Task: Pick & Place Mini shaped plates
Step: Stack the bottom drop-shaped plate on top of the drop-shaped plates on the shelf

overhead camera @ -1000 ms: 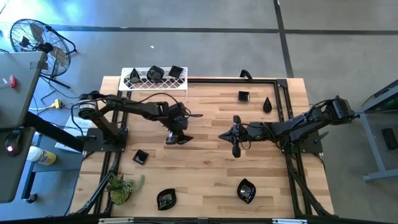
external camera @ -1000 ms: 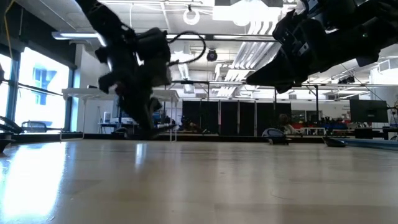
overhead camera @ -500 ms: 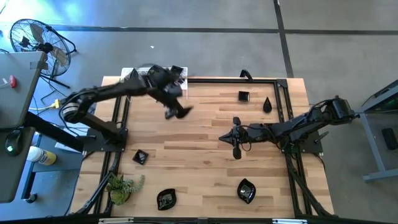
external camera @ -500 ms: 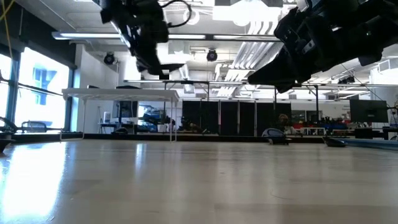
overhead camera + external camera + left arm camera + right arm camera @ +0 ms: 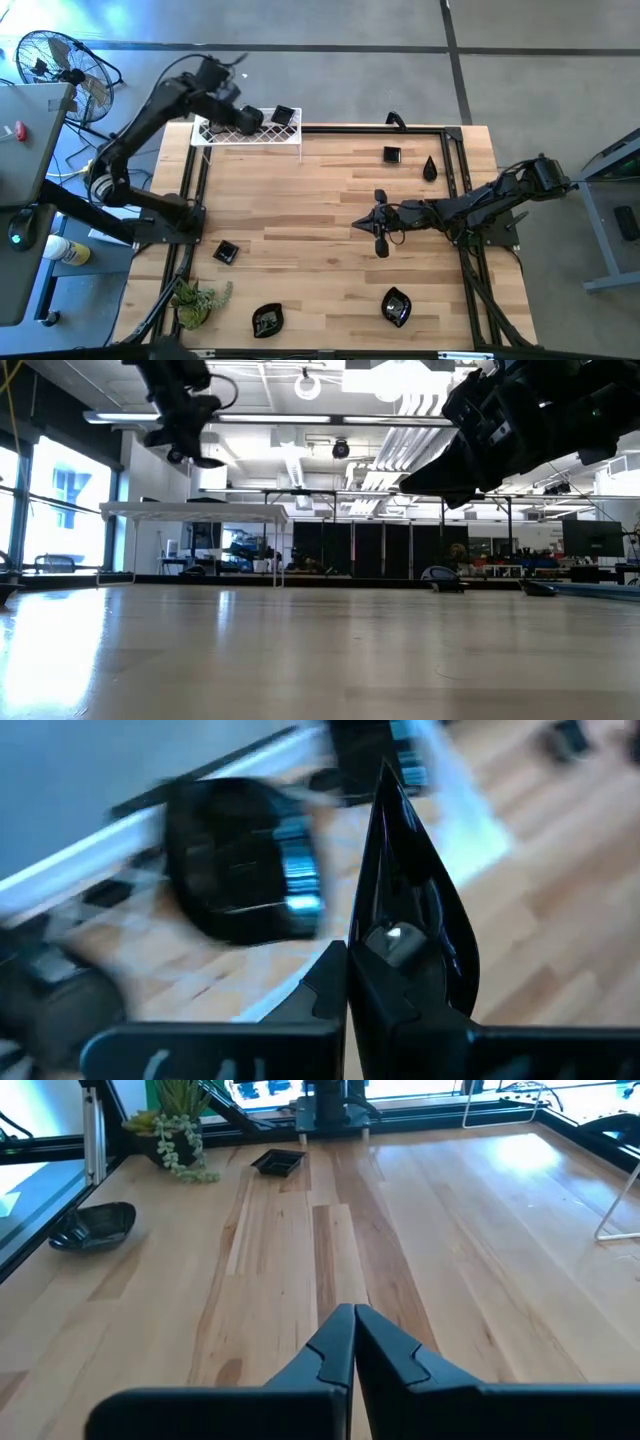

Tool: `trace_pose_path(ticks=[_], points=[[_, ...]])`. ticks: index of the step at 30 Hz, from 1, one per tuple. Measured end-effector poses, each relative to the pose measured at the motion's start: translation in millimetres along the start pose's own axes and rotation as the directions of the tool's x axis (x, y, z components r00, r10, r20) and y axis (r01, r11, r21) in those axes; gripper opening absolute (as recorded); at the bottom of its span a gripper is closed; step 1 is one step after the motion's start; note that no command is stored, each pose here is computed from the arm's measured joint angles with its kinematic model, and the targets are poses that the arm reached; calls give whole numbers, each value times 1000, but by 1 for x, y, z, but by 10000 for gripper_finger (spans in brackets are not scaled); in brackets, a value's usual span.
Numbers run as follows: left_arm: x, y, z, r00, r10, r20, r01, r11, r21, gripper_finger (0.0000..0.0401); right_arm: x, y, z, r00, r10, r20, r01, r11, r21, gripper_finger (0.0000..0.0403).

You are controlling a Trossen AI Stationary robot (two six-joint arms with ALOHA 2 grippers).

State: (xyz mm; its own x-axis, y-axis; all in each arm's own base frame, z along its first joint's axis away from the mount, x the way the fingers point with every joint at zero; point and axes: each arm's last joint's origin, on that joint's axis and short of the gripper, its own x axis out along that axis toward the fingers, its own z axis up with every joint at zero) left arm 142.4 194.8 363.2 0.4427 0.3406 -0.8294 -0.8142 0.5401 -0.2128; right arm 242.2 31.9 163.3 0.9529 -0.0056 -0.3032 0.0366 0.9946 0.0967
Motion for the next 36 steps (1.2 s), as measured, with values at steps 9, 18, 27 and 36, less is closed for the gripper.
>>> trace_pose_path(ticks=[9, 18, 27, 36], points=[[-4, 57, -3, 983, 183, -19, -183, 955, -233, 0, 0, 0, -2, 1000, 4, -19, -4, 1000, -3, 3], [7, 60, 1, 957, 283, -68, -291, 920, -262, 0, -1, 7, -3, 999, 30, -25, -31, 999, -43, 8], [15, 59, 14, 888, 420, -189, -458, 850, -261, 0, -3, 17, -5, 997, 70, -30, -72, 993, -94, 2], [34, 54, 20, 828, 500, -252, -555, 795, -245, 0, -4, 22, -6, 995, 89, -33, -93, 989, -113, 5]])
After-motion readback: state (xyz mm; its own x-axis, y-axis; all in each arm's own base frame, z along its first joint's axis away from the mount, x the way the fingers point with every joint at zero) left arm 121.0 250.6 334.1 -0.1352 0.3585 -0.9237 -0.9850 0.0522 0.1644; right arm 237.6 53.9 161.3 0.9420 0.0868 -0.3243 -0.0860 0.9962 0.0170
